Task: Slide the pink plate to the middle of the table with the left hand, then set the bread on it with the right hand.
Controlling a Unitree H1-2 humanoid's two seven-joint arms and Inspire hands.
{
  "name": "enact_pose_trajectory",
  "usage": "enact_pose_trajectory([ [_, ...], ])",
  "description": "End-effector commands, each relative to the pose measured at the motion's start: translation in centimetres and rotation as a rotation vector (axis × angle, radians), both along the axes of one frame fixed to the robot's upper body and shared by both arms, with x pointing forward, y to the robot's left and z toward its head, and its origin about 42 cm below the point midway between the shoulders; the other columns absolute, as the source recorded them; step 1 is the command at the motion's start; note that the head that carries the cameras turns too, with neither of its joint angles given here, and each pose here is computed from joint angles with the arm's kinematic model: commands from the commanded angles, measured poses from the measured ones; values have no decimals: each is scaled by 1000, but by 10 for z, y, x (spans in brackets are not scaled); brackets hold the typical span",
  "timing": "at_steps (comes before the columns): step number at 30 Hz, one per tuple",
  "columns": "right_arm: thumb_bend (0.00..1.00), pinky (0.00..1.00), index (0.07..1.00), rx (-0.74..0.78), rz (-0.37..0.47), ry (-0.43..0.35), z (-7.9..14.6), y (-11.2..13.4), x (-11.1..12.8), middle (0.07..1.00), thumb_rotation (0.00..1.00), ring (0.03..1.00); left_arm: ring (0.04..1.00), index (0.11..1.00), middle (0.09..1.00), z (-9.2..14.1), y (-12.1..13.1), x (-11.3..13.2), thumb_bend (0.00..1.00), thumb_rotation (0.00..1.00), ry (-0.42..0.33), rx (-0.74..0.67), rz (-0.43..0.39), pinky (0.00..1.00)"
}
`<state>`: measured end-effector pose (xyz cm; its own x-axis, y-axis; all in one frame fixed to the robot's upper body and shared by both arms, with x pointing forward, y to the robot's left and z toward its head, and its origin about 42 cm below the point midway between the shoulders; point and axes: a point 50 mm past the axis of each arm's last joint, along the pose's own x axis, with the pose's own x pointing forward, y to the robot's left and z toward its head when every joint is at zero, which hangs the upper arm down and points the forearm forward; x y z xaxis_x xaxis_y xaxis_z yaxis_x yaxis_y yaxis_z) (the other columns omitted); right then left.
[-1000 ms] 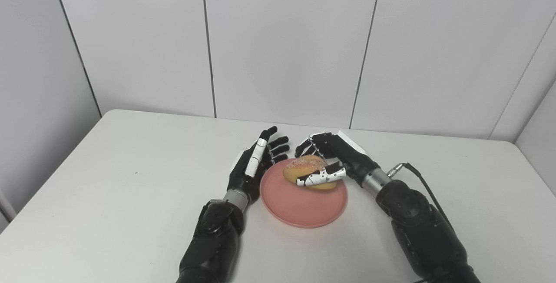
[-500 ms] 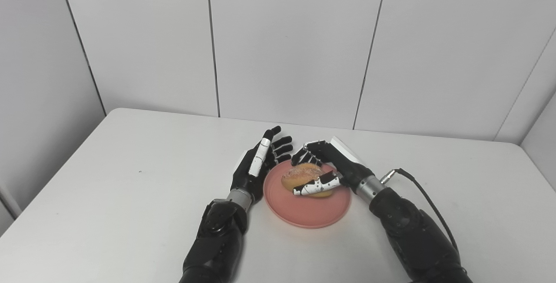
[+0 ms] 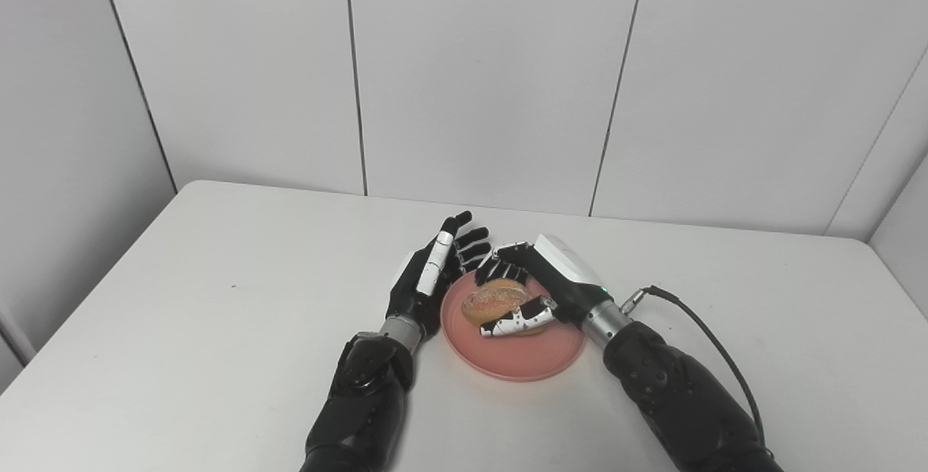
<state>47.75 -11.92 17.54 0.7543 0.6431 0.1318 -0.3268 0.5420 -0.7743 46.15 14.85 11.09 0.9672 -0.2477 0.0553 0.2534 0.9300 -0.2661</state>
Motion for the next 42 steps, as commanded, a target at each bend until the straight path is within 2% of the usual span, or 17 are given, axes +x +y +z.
enact_pose_trajectory([
  [1,529,385,490,43,25,-100,28,2,9,478,0,439,808,879,832,-25,-2,-16,824,825,53,-7,-9,796],
  [4,530,448,486,24,34,-104,28,0,9,491,1,495,811,877,827,-25,-1,-15,831,828,55,4,-6,781],
  [5,527,522,491,13,36,-110,28,0,9,557,71,566,814,874,809,-25,0,-15,839,821,56,2,-5,771],
  [9,524,603,495,-19,38,-130,29,-3,8,644,139,637,808,865,793,-24,1,-15,842,814,56,-9,-7,755],
  [10,724,608,565,-24,37,-133,29,-3,9,652,157,643,798,862,790,-23,2,-15,838,814,56,-9,-7,750],
  [11,879,611,617,-29,37,-134,28,-4,8,660,175,650,783,862,786,-23,2,-16,834,816,56,-8,-7,744],
  [16,993,612,688,-35,37,-132,28,-8,8,685,224,664,757,863,770,-22,3,-16,836,812,62,-10,-3,736],
  [21,1000,639,781,-12,30,-117,26,-12,7,759,305,720,769,873,773,-24,4,-16,857,816,68,-4,-16,758],
  [26,1000,642,826,26,24,-121,29,-14,5,772,327,728,776,878,778,-25,4,-16,850,810,68,-11,-20,767],
  [35,1000,645,832,115,-21,-200,37,-16,0,779,321,726,787,892,793,-23,6,-17,827,831,56,-1,-25,756],
  [37,1000,625,793,134,-51,-225,36,-18,-1,762,399,710,809,893,805,-24,7,-17,826,838,58,6,-24,782],
  [39,952,626,747,163,-87,-240,33,-20,-3,786,588,742,826,896,817,-24,7,-17,834,843,60,8,-22,808],
  [42,910,654,746,209,-131,-241,28,-23,-5,804,665,772,822,892,810,-24,7,-18,832,829,60,-1,-11,808],
])
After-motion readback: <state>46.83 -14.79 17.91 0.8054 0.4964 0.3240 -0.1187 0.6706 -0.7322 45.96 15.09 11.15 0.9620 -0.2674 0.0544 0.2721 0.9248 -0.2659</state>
